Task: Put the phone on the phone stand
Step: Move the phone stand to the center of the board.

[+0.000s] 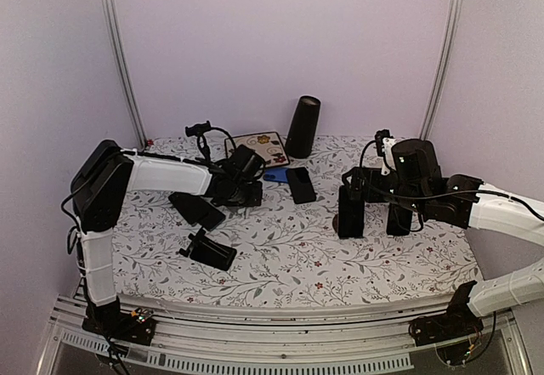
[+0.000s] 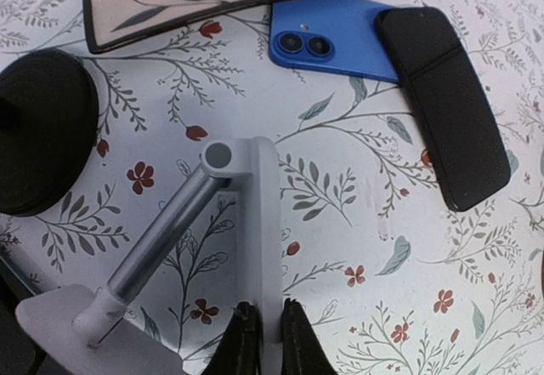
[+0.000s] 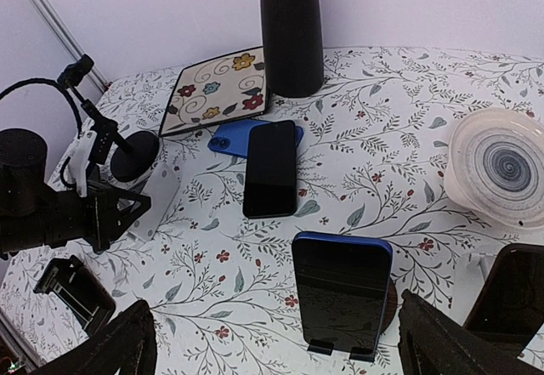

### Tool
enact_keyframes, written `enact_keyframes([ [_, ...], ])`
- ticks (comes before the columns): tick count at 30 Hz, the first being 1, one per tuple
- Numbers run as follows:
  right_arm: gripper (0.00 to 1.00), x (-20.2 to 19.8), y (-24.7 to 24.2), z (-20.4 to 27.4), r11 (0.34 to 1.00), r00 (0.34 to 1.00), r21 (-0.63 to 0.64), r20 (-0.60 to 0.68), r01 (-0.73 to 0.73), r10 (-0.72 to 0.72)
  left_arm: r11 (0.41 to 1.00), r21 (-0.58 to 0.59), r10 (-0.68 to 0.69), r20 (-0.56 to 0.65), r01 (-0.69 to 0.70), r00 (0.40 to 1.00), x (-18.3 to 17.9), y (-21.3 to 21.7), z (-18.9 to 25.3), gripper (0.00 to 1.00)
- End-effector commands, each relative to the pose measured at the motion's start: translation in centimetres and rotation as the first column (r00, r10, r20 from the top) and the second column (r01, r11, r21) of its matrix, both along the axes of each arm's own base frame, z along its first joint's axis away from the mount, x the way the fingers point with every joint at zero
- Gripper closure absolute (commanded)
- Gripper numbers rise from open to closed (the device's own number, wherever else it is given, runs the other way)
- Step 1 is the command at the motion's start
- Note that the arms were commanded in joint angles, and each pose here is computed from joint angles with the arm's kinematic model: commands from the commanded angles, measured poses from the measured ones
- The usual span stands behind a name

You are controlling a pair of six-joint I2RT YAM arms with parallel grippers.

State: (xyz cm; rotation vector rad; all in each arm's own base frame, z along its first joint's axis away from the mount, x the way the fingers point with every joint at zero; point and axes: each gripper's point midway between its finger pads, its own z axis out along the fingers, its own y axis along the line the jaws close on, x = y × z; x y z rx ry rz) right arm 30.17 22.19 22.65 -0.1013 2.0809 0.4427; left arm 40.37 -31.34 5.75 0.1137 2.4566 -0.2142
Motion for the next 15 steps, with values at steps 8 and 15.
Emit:
enact_keyframes([
  [8,0.01,-0.3,-0.3,-0.3,1.000,1.000,0.014,-0.006,0.002,-0.002,0.998,0.035,-0.048,-0.029,0.049,0.998,-4.6,-3.4,-0.4,0.98],
  [15,0.01,-0.2,0.0,-0.4,1.000,1.000,0.014,-0.008,-0.007,0.007,0.996,0.065,-0.065,-0.050,0.068,0.997,-8.0,-5.2,-0.8,0.98],
])
